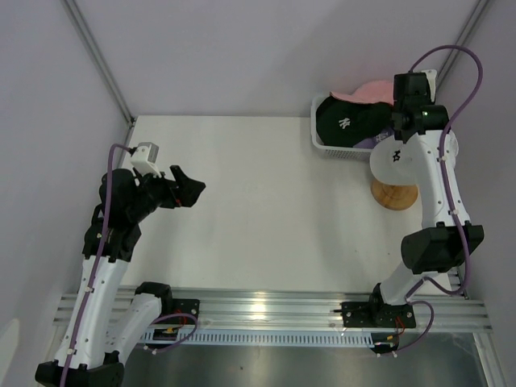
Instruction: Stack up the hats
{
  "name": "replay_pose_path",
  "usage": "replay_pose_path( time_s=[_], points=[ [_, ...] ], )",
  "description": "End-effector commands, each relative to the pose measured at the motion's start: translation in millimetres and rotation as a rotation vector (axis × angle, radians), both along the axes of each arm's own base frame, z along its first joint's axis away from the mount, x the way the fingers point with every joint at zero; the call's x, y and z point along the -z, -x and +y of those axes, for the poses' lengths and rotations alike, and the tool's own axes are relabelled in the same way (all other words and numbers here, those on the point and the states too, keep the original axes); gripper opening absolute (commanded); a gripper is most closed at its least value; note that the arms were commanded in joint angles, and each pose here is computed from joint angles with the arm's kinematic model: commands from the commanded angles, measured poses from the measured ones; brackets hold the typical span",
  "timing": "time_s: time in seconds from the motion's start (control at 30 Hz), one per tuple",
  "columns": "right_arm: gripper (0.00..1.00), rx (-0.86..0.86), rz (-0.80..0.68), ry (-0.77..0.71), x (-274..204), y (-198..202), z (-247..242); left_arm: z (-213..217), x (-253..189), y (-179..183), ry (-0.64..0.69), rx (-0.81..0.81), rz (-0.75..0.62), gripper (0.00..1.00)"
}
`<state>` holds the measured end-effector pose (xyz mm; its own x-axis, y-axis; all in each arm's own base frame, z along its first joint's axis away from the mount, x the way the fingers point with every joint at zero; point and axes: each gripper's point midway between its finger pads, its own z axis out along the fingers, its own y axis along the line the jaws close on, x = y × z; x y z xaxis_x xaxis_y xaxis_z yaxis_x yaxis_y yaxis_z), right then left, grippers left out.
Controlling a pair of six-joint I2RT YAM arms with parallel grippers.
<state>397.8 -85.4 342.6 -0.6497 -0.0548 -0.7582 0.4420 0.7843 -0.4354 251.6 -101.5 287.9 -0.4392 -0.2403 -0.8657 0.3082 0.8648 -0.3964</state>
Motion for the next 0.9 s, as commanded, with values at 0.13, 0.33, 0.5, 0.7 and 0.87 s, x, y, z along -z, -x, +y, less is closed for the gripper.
replay_pose_path(
  time_s=[0.13,0.33,0.5,0.7,0.87],
  points=[
    [0.00,-0.012,-0.029,-0.093,27,-12,-10,-4,-20,1,-0.001,0.030,-0.063,1.00],
    [0.09,-0.096,-0.082,-0.100,22,-38,-2,-4,-21,1,-0.001,0.031,-0.066,0.99],
    [0.30,-0.079,-0.040,-0.096,34,-50,-3,-4,-20,1,-0.003,0.029,-0.065,0.99],
    [0.56,-0.072,-0.065,-0.096,23,-46,-4,-5,-20,1,0.000,0.034,-0.065,0.99],
    [0.75,-0.062,-0.116,-0.156,14,-16,2,-8,-21,3,0.004,0.057,-0.072,1.00]
  ],
)
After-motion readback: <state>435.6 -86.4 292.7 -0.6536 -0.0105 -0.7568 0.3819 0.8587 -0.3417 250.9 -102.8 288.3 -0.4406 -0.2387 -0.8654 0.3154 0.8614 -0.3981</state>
